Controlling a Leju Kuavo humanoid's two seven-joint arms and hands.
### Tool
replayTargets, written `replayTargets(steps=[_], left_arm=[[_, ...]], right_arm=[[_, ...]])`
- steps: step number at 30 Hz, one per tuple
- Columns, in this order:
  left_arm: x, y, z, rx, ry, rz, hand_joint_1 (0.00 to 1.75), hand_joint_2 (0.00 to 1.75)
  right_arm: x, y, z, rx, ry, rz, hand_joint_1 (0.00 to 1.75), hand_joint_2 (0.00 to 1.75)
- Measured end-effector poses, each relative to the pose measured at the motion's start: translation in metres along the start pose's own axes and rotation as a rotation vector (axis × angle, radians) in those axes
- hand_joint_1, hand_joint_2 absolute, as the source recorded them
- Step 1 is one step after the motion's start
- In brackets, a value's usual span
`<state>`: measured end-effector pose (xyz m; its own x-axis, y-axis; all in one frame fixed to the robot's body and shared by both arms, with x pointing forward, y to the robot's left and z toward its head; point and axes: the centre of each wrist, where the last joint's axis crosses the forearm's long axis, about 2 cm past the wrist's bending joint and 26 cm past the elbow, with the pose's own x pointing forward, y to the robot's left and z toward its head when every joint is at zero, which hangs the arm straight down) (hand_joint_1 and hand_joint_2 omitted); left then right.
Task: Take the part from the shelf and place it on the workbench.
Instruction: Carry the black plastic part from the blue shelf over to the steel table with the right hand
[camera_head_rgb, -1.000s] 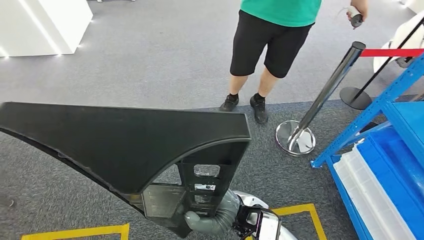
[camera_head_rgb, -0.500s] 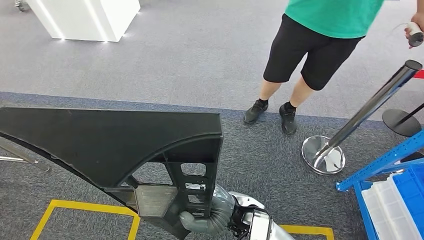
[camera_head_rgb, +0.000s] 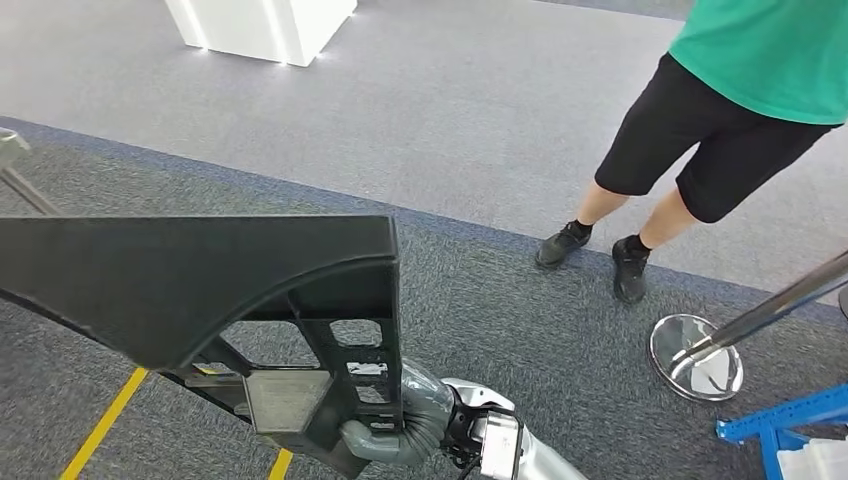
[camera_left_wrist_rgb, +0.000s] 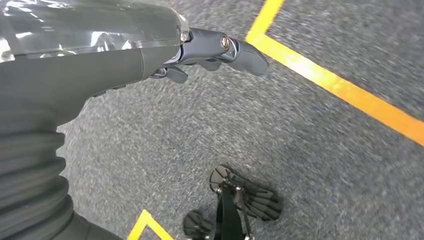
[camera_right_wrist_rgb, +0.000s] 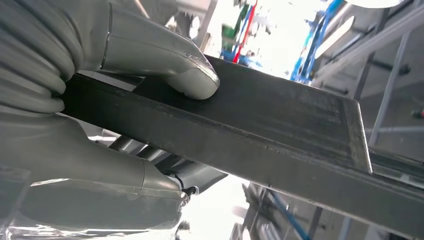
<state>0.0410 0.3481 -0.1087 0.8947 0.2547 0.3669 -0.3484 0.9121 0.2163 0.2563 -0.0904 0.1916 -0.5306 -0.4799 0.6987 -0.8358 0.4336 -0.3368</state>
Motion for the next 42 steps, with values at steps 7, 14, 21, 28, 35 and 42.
replayTargets(steps=[7, 14, 21, 28, 35, 42], left_arm=[[-0.006, 0.003, 0.001, 0.057, 0.023, 0.01, 0.0, 1.75], [-0.006, 0.009, 0.0, 0.083, 0.032, 0.027, 0.0, 1.75], [-0.007, 0.011, 0.0, 0.074, 0.018, 0.028, 0.0, 1.75], [-0.004, 0.01, 0.0, 0.065, 0.004, 0.028, 0.0, 1.75], [-0.006, 0.008, 0.0, 0.062, -0.002, 0.037, 0.0, 1.75], [-0.005, 0.008, 0.0, 0.059, -0.02, 0.056, 0.0, 1.75]], right_arm=[[-0.003, 0.0, -0.002, 0.007, 0.006, -0.005, 1.68, 1.75], [-0.006, 0.003, -0.002, 0.005, 0.016, -0.018, 1.68, 1.75], [-0.008, 0.002, -0.002, 0.003, 0.022, -0.019, 1.68, 1.75], [-0.011, 0.003, 0.003, -0.006, 0.042, -0.018, 1.68, 1.75], [-0.012, 0.002, 0.004, -0.009, 0.046, -0.016, 1.68, 1.75], [-0.012, 0.002, 0.0, -0.009, 0.039, -0.017, 1.68, 1.75]])
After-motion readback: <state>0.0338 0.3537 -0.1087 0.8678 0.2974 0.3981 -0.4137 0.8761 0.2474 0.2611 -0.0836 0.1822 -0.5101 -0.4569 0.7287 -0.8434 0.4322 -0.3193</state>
